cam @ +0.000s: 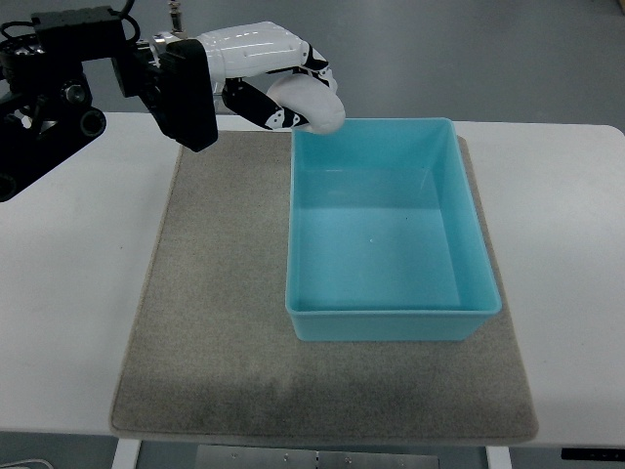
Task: Place white toy into blue box with left hand
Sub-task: 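Lift the bunny toy and carry it over the blue box, then open the left hand fingers to drop the toy into the box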
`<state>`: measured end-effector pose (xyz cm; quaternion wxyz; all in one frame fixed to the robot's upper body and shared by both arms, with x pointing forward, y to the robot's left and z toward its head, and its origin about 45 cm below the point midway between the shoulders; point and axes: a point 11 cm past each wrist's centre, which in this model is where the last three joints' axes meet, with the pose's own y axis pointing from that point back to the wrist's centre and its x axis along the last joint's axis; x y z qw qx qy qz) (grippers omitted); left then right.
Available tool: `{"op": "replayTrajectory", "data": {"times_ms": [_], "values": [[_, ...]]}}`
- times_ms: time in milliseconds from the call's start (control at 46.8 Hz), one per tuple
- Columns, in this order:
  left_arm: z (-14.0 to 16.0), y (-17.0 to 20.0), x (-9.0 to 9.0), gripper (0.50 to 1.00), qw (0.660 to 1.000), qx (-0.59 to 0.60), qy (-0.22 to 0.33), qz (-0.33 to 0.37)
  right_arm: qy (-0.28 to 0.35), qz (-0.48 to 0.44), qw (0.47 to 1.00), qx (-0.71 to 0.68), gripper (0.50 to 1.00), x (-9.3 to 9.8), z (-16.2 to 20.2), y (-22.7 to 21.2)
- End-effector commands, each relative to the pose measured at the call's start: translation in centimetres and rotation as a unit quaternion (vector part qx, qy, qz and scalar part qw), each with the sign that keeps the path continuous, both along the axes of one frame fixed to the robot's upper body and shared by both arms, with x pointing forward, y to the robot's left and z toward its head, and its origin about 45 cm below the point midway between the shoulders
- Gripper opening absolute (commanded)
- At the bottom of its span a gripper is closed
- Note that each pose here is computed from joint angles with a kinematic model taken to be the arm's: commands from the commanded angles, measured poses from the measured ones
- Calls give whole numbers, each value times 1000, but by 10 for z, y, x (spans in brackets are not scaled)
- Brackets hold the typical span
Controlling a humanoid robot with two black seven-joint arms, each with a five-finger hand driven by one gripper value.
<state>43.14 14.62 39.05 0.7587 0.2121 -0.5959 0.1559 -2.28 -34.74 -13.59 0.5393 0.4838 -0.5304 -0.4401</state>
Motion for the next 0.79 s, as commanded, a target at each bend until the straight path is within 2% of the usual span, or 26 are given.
{"op": "replayTrajectory", "data": {"times_ms": [0,86,321,449,471,492,535,663,706,770], "values": [[-4,-32,-8,500,999,5,4,-35,0,0,1000,0,936,0,0,0],[-11,-50,-12,500,998,20,5,-54,0,0,1000,0,936,0,0,0],[-15,-71,-9,500,998,18,9,-63,0,0,1000,0,936,0,0,0],[-20,-73,-10,508,998,15,14,-65,0,0,1000,0,936,0,0,0],[-21,-75,-11,527,998,15,15,-67,0,0,1000,0,936,0,0,0],[-23,-76,-11,567,997,14,17,-67,0,0,1000,0,936,0,0,0],[-24,-77,-12,679,997,13,18,-69,0,0,1000,0,936,0,0,0],[-33,-77,-14,850,997,18,28,-70,0,0,1000,0,936,0,0,0],[-43,-76,-17,883,997,21,37,-71,0,0,1000,0,936,0,0,0],[-58,-73,-20,885,996,23,53,-69,0,0,1000,0,936,0,0,0]]}}
